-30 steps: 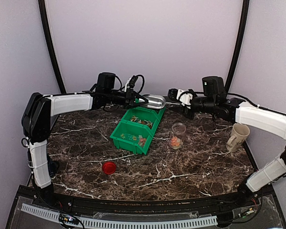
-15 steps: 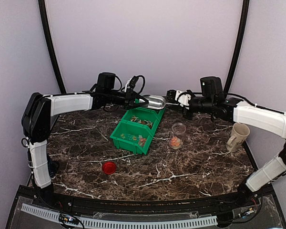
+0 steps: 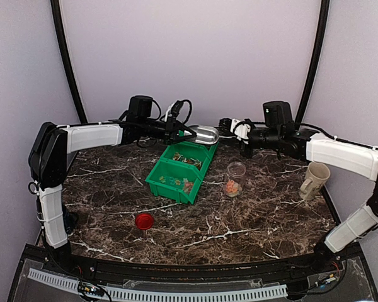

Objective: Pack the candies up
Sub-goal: Pass from the left arm to the right

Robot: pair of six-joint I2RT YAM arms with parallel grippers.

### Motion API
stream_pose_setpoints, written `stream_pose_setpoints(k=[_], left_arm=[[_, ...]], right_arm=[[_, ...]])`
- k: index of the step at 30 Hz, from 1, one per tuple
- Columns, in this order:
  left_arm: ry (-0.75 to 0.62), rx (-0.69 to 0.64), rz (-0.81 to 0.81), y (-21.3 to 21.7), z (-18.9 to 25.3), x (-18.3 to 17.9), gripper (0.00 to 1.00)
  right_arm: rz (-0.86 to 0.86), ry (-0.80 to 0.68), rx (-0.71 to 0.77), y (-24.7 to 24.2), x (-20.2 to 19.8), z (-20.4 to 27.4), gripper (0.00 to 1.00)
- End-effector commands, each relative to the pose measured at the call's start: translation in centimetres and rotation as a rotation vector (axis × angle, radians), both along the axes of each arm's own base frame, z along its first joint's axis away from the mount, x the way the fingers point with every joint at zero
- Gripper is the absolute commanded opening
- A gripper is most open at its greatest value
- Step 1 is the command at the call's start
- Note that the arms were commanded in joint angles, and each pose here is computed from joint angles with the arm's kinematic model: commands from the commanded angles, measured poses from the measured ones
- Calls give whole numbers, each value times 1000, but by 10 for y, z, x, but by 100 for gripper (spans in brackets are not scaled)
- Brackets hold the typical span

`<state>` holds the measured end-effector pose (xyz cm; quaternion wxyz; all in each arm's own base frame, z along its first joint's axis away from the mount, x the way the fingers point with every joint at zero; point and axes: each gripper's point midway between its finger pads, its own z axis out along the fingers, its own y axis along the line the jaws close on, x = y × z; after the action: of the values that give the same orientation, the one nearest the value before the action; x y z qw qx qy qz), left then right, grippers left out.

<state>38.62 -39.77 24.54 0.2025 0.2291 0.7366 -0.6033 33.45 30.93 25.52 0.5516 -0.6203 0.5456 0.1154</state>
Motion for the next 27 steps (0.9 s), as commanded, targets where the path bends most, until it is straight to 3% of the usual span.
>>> stream_pose_setpoints(k=[1, 6, 9, 18, 22, 27], left_arm=[[-48, -42, -24, 0, 25, -8, 0], [-41, -38, -23, 0, 22, -7, 0], [-38, -33, -19, 0, 20, -7, 0], [-53, 4, 70, 21, 18, 14, 47], [-96, 71, 171, 48, 19, 37, 60], [-148, 246, 323, 81, 3, 68, 67]], right_arm=[[23, -31, 49, 10, 3, 19, 14], [22, -39, 62, 12, 3, 23, 0], [25, -46, 77, 12, 0, 27, 0], [-46, -15, 33, 7, 14, 33, 0], [-100, 27, 16, 5, 25, 33, 0], [-160, 108, -19, 6, 40, 36, 0]])
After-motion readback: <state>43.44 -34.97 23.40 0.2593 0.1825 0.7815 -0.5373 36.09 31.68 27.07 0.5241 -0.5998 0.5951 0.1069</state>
